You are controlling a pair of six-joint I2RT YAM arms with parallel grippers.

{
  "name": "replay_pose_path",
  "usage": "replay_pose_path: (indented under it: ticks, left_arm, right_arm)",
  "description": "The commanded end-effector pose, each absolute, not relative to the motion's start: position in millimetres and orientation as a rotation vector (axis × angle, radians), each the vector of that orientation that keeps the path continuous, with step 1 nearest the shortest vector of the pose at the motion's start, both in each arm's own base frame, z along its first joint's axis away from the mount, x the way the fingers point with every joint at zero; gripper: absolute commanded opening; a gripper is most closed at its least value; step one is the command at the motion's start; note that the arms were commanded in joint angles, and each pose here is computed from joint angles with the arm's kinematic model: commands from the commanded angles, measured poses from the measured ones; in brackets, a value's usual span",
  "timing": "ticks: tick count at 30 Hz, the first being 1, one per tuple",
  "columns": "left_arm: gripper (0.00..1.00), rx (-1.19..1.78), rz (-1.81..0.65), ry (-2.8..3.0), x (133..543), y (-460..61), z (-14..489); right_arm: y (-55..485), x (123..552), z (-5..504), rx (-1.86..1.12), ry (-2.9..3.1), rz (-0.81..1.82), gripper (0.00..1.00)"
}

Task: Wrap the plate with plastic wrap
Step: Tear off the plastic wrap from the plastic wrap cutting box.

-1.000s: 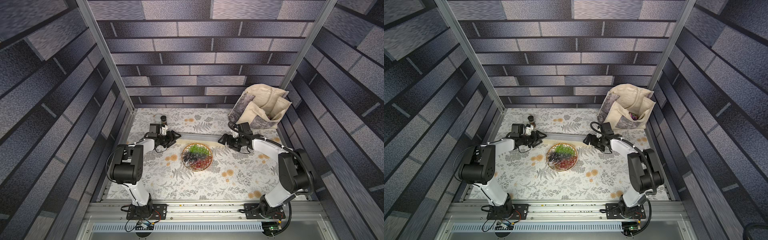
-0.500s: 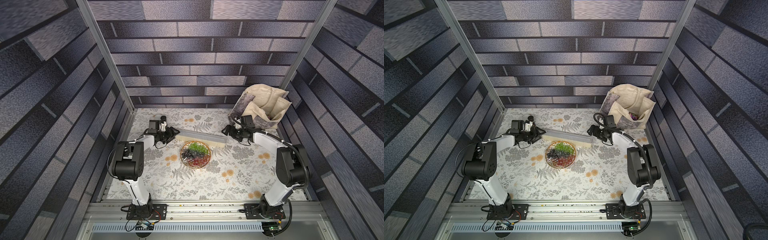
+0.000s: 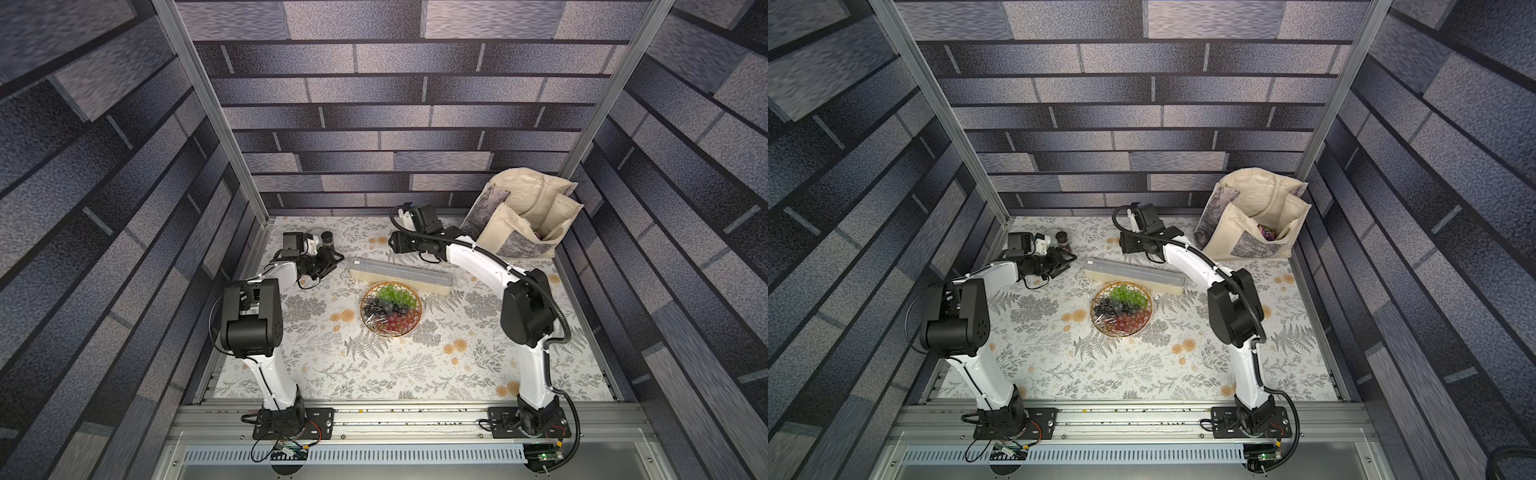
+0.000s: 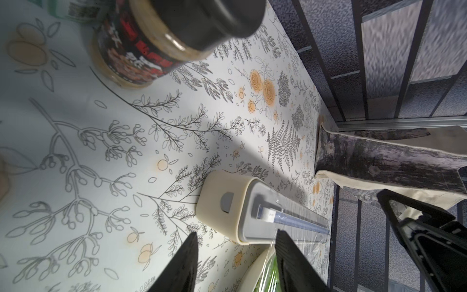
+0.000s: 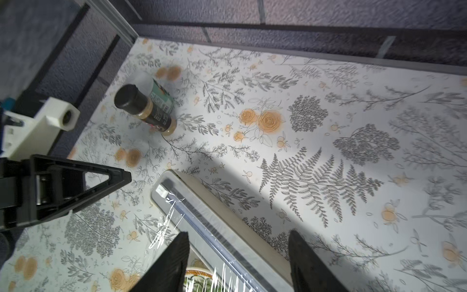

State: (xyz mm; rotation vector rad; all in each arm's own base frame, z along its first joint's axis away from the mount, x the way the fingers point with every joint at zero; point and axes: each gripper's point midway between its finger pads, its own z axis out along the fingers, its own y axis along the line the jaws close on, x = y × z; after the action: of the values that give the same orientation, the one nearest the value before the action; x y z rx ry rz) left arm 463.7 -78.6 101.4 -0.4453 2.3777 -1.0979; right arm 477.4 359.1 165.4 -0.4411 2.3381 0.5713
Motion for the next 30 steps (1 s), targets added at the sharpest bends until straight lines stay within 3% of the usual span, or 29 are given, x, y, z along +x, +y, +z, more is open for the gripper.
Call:
replay_pose_path:
  ticks: [1,11,30]
  left_arm:
    - [0.52,-0.383,-1.122,2.417,464.4,-88.2,99.2]
    - [0.48,-0.366,-1.142,2.474,470.6,-102.1,83.1]
    - [0.42,-0.393,-1.095,2.545,459.8,-105.4,56.1]
  right_arm:
    - [377.0,478.6,149.5,-0.514,2.375,0.519,0.63]
    - [446.0,484.1,120.6,-0.602,2.363,0.578,0.61]
    - [484.8,469.9,88.4,-0.671,2.363,0.613,0.56]
